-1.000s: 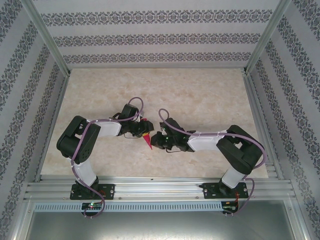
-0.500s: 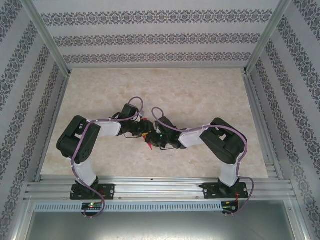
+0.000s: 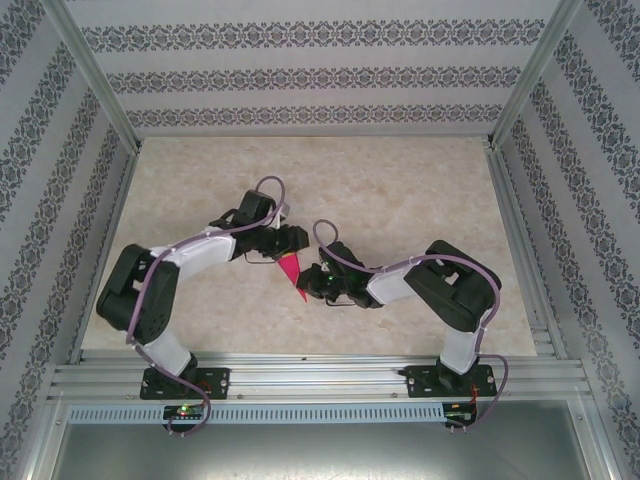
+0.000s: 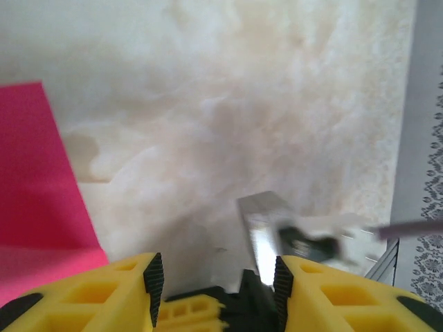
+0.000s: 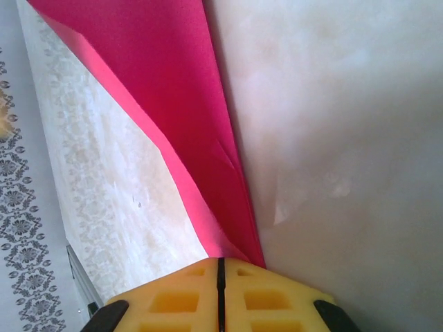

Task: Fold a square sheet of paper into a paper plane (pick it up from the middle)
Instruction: Fold the wing for the fifth time at the center of the table.

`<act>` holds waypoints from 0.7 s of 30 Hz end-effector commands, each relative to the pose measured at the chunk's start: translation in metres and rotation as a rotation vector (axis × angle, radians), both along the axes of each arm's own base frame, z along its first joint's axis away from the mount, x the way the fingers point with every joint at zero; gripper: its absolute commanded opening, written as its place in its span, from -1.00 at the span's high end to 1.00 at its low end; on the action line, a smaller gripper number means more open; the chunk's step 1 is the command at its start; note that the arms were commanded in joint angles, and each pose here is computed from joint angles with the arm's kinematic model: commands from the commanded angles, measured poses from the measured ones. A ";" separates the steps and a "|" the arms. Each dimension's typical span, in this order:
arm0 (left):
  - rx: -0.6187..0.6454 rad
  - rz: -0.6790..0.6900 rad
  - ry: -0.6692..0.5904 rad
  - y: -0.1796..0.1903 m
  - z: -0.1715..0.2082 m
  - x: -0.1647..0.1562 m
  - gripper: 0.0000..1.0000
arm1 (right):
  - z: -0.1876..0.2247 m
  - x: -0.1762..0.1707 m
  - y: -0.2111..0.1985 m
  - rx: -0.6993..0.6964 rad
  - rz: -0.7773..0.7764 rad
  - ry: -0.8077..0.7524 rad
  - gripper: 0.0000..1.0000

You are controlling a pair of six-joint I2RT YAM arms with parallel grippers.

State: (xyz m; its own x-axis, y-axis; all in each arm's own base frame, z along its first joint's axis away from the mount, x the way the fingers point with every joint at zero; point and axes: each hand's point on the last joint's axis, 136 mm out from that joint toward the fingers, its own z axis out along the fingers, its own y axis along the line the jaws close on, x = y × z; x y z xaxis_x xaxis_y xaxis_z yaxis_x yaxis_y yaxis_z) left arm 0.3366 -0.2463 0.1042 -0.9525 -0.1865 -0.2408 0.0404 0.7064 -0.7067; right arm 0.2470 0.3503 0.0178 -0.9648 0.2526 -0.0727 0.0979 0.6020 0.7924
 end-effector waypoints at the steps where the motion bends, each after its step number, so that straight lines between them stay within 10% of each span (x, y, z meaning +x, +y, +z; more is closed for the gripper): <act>1: 0.090 -0.013 -0.024 0.018 0.004 -0.013 0.03 | -0.038 -0.026 -0.024 -0.122 -0.003 0.116 0.84; 21: 0.075 0.024 0.004 0.020 -0.055 -0.003 0.19 | -0.044 -0.031 -0.026 -0.150 0.017 0.150 0.88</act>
